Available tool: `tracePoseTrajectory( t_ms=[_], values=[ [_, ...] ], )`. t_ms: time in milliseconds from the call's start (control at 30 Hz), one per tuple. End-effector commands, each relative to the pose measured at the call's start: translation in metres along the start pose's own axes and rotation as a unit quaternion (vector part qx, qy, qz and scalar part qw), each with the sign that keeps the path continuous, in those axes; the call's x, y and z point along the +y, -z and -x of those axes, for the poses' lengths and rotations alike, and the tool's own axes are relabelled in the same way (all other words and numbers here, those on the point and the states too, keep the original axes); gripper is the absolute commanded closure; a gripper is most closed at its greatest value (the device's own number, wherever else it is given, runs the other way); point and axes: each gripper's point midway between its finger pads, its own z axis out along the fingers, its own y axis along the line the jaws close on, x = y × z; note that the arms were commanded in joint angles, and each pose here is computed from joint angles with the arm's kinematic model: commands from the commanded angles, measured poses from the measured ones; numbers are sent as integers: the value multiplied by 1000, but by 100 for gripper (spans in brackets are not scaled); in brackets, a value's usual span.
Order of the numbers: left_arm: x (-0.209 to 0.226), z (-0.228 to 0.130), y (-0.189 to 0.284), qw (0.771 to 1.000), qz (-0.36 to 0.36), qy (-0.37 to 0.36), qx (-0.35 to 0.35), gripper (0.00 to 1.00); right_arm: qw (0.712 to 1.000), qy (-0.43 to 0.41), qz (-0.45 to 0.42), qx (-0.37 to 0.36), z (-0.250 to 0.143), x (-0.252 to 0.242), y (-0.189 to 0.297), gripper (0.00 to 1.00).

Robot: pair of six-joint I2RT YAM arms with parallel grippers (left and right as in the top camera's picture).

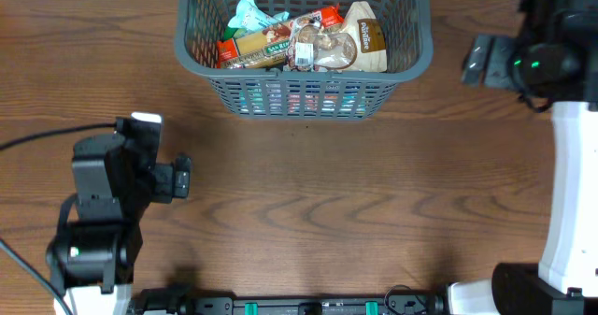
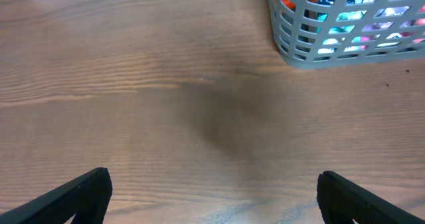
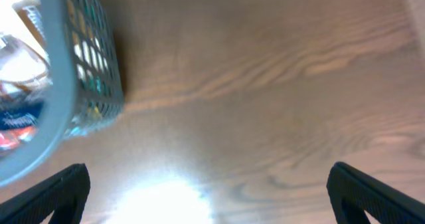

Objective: Pack container

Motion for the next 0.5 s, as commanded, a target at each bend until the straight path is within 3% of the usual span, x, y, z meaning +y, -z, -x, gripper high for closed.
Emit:
tracePoseTrajectory(
  t_ms=[0, 300, 467],
  values=[
    [5, -3, 6, 1000, 20, -9, -17, 2, 1000, 5, 1, 9, -34, 7, -14, 1],
    [0, -11, 0, 999, 17, -13, -29, 1, 1000, 3, 13, -8, -116, 9, -71, 1],
    [-5, -21, -15, 999, 11, -17, -25, 1, 1000, 0, 9, -27, -143, 2, -84, 1]
  ],
)
